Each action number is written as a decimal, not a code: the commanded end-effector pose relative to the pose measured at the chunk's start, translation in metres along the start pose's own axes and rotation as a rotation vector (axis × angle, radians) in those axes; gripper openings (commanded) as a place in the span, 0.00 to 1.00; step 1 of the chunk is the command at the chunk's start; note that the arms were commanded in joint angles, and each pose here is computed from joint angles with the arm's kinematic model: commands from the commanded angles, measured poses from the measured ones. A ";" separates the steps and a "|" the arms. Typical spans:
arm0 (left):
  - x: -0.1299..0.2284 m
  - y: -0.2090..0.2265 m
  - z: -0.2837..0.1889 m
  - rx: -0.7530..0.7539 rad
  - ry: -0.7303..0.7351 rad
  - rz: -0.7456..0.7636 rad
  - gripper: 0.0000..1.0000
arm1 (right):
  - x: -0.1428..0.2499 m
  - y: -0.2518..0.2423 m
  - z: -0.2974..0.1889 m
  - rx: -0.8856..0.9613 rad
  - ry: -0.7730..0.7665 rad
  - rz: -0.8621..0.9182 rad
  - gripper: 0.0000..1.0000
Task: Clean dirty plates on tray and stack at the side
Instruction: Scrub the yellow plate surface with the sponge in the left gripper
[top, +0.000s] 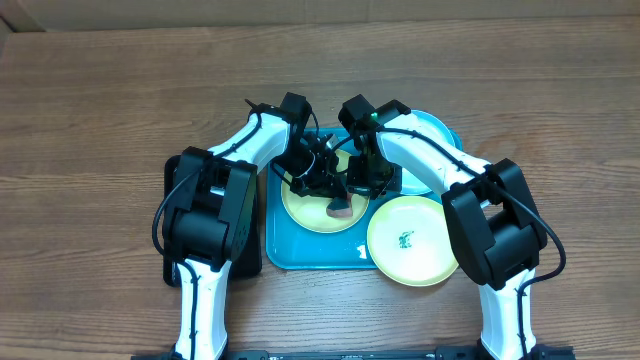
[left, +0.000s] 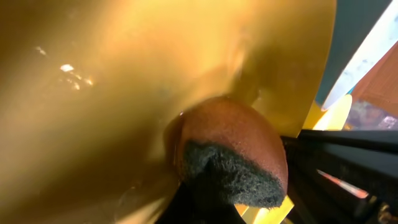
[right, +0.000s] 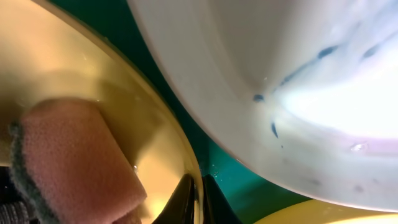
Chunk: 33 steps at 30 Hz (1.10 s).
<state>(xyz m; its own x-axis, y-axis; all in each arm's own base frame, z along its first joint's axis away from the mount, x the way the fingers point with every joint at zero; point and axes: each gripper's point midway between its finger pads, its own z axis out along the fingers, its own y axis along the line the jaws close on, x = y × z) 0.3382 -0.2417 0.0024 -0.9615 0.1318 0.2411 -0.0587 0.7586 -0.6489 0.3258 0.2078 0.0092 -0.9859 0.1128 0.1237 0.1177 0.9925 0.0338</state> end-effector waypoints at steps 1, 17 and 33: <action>-0.025 0.051 0.002 -0.197 -0.087 -0.126 0.04 | 0.001 -0.008 0.016 0.049 0.007 0.006 0.04; -0.034 0.084 -0.077 -0.666 -0.170 -0.175 0.04 | 0.001 -0.008 0.016 0.048 0.005 0.005 0.04; 0.013 0.001 -0.009 -0.390 0.108 0.205 0.04 | 0.000 -0.007 0.016 0.045 0.001 0.004 0.04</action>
<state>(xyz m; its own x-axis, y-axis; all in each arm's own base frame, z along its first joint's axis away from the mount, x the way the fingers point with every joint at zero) 0.3442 -0.2003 0.0127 -0.9457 0.2377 0.2218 0.1772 0.9488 -0.2614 0.3275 0.2095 0.0090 -0.9871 0.1095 0.1168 0.1150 0.9925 0.0415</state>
